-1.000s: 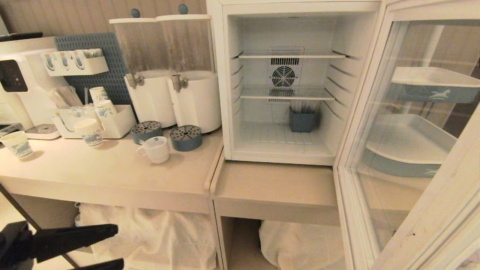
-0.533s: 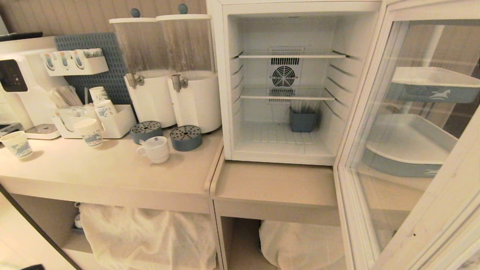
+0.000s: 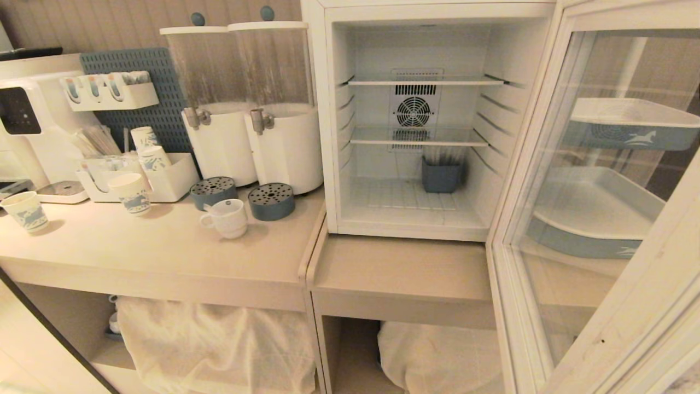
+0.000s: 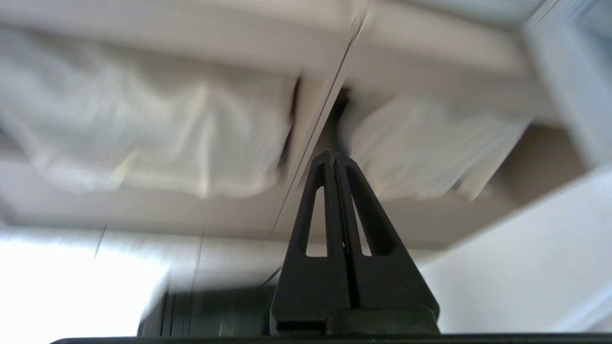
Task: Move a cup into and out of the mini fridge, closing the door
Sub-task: Put the ceramic cup in the freezer
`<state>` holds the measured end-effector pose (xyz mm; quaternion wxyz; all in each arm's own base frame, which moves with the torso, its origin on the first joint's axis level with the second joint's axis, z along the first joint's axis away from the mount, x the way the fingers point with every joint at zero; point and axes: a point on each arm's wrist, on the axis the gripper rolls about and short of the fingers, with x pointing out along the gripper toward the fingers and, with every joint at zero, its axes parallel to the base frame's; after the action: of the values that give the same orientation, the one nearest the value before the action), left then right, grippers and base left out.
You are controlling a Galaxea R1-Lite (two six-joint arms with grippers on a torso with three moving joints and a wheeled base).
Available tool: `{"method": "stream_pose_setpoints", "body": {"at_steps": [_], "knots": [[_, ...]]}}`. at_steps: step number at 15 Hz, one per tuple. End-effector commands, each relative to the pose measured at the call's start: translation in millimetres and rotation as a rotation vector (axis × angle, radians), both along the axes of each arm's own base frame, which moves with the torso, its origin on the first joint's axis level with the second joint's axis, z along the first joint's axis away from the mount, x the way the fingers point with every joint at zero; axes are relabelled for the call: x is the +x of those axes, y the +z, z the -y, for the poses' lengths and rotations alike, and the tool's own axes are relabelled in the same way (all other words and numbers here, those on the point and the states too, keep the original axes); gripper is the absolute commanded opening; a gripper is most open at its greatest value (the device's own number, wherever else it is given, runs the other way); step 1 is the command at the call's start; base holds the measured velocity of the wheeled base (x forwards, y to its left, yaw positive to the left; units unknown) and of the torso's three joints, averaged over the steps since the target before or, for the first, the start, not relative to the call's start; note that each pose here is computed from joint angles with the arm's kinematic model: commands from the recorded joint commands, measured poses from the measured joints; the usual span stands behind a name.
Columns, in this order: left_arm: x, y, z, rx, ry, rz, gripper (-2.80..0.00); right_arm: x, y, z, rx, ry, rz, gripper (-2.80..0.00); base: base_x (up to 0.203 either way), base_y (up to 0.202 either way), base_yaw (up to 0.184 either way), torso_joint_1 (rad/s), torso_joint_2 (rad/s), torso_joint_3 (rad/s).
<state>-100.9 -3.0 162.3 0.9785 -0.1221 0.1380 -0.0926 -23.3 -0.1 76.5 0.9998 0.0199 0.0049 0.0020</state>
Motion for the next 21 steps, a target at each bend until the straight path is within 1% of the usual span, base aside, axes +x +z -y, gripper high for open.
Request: {"method": "stream_pose_setpoints", "body": {"at_steps": [1, 2, 3, 4, 5, 6, 7, 8, 9, 10, 11, 12, 13, 14, 15, 16, 17, 18, 19, 21], "knots": [[-24, -20, 1, -0.004, 0.025, -0.053, -2.80, 0, 0, 0, 0.000, 0.000, 0.001, -2.80, 0.000, 0.000, 0.000, 0.000, 0.00, 0.000], [-25, -21, 0, -0.022, 0.048, -0.064, -2.80, 0, 0, 0, 0.000, 0.000, 0.000, -2.80, 0.000, 0.000, 0.000, 0.000, 0.00, 0.000], [-18, -20, 0, -0.031, 0.085, -0.033, -2.80, 0, 0, 0, 0.000, 0.000, 0.000, -2.80, 0.000, 0.000, 0.000, 0.000, 0.00, 0.000], [-4, -23, -1, -0.033, 0.129, 0.009, -2.80, 0, 0, 0, 0.002, 0.000, -0.001, -2.80, 0.000, 0.000, 0.000, 0.000, 0.00, 0.000], [16, -31, -2, -0.027, 0.169, 0.050, -2.80, 0, 0, 0, 0.002, 0.000, -0.001, -2.80, 0.000, 0.000, 0.000, 0.000, 0.00, 0.000], [39, -47, -3, -0.012, 0.198, 0.092, -2.80, 0, 0, 0, 0.002, 0.000, -0.001, -2.80, 0.000, 0.000, 0.000, 0.000, 0.00, 0.000], [59, -61, -3, 0.001, 0.216, 0.181, -2.80, 0, 0, 0, 0.002, 0.000, -0.001, -2.80, 0.000, 0.000, 0.000, 0.000, 0.00, 0.000], [71, -68, -3, 0.000, 0.223, 0.306, -2.80, 0, 0, 0, 0.001, 0.000, -0.001, -2.80, 0.000, 0.000, 0.000, 0.000, 0.00, 0.000], [77, -73, -3, -0.006, 0.226, 0.391, -2.80, 0, 0, 0, 0.001, 0.000, -0.001, -2.80, 0.000, 0.000, 0.000, 0.000, 0.00, 0.000], [79, -75, -3, -0.010, 0.224, 0.431, -2.80, 0, 0, 0, 0.002, 0.000, -0.001, -2.80, 0.000, 0.000, 0.000, 0.000, 0.00, 0.000], [80, -77, -3, -0.011, 0.221, 0.422, -2.80, 0, 0, 0, 0.002, 0.000, -0.001, -2.80, 0.000, 0.000, 0.000, 0.000, 0.00, 0.000], [82, -84, -3, -0.005, 0.218, 0.331, -2.80, 0, 0, 0, 0.002, 0.000, -0.001, -2.80, 0.000, 0.000, 0.000, 0.000, 0.00, 0.000], [82, -89, -3, -0.005, 0.215, 0.270, -2.80, 0, 0, 0, 0.002, 0.000, -0.001, -2.80, 0.000, 0.000, 0.000, 0.000, 0.00, 0.000], [81, -89, -3, -0.029, 0.200, 0.294, -2.80, 0, 0, 0, 0.000, 0.000, -0.001, -2.80, 0.000, 0.000, 0.000, 0.000, 0.00, 0.000], [80, -89, -2, -0.070, 0.191, 0.302, -2.80, 0, 0, 0, 0.000, 0.000, 0.001, -2.80, 0.000, 0.000, 0.000, 0.000, 0.00, 0.000], [81, -88, -2, -0.098, 0.188, 0.297, -2.80, 0, 0, 0, 0.000, 0.000, 0.001, -2.80, 0.000, 0.000, 0.000, 0.000, 0.00, 0.000], [81, -88, -2, -0.104, 0.192, 0.296, -2.80, 0, 0, 0, 0.000, 0.000, 0.001, -2.80, 0.000, 0.000, 0.000, 0.000, 0.00, 0.000], [81, -88, -2, -0.099, 0.194, 0.297, -2.80, 0, 0, 0, 0.000, 0.000, 0.001, -2.80, 0.000, 0.000, 0.000, 0.000, 0.00, 0.000], [81, -88, -2, -0.080, 0.192, 0.299, -2.80, 0, 0, 0, 0.000, 0.000, 0.001, -2.80, -0.065, 0.000, -0.001, 0.003, 0.01, 0.002], [81, -88, -2, -0.050, 0.188, 0.303, -2.80, 0, 0, 0, 0.000, 0.000, 0.001, -2.80, -0.171, 0.000, 0.002, 0.002, 0.00, -0.002]]}}
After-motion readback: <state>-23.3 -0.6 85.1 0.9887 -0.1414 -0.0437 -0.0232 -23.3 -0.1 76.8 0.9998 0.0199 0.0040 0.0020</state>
